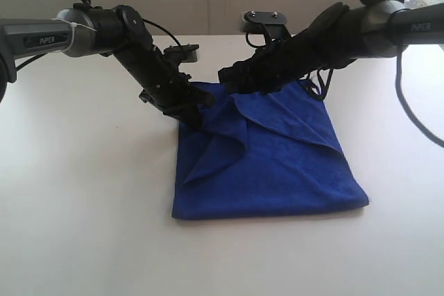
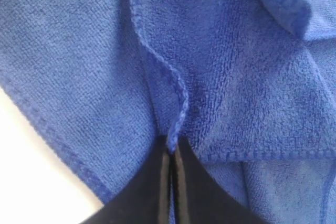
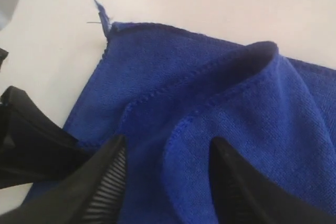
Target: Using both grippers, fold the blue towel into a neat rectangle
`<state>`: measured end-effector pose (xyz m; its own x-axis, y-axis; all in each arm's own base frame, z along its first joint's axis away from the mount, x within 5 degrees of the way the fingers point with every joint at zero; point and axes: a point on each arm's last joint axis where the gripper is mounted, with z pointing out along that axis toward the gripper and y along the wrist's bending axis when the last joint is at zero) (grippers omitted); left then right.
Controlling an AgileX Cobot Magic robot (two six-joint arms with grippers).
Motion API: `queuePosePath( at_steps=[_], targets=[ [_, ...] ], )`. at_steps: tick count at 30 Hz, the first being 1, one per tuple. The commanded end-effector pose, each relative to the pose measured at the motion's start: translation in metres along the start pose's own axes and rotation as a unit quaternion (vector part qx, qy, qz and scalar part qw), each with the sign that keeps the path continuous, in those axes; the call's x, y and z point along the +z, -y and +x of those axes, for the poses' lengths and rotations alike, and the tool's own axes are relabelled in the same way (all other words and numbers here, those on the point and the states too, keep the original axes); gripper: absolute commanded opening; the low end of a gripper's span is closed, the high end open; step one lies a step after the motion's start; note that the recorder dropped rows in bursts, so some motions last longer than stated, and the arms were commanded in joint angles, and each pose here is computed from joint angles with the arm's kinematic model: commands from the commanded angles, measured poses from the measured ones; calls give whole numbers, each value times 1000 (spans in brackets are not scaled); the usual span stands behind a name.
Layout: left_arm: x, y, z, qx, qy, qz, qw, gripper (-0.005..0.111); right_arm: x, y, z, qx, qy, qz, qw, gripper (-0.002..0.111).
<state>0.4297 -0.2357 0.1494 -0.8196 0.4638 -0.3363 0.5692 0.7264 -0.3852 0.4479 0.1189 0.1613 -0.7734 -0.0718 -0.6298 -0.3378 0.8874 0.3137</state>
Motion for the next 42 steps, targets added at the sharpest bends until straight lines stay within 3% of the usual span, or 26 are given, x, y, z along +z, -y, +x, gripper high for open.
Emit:
queuePosePath(
  at_steps=[1,9,17,22,27,32,42],
  targets=[
    [6,-2,6,-5,-27,9,1000,0,7,-2,3,5,-4,-1,1000,46],
    [11,-4,8,-8,-35,11,999,0,10,0,5,11,-5,0,1000,41],
    [11,-6,9,2,-43,-3,999,0,16,3,9,17,-9,3,1000,24],
    [11,-7,9,2,-40,-4,999,0,16,4,9,14,-8,5,1000,1],
    [9,-9,8,3,-34,-7,999,0,7,5,1,-2,6,17,1000,0],
    [-14,-5,2,10,-13,-10,1000,0,-22,9,-13,-44,16,30,998,0],
    [-91,31,-11,98,52,-22,994,0,-102,4,-36,-154,1,61,986,0]
  ],
)
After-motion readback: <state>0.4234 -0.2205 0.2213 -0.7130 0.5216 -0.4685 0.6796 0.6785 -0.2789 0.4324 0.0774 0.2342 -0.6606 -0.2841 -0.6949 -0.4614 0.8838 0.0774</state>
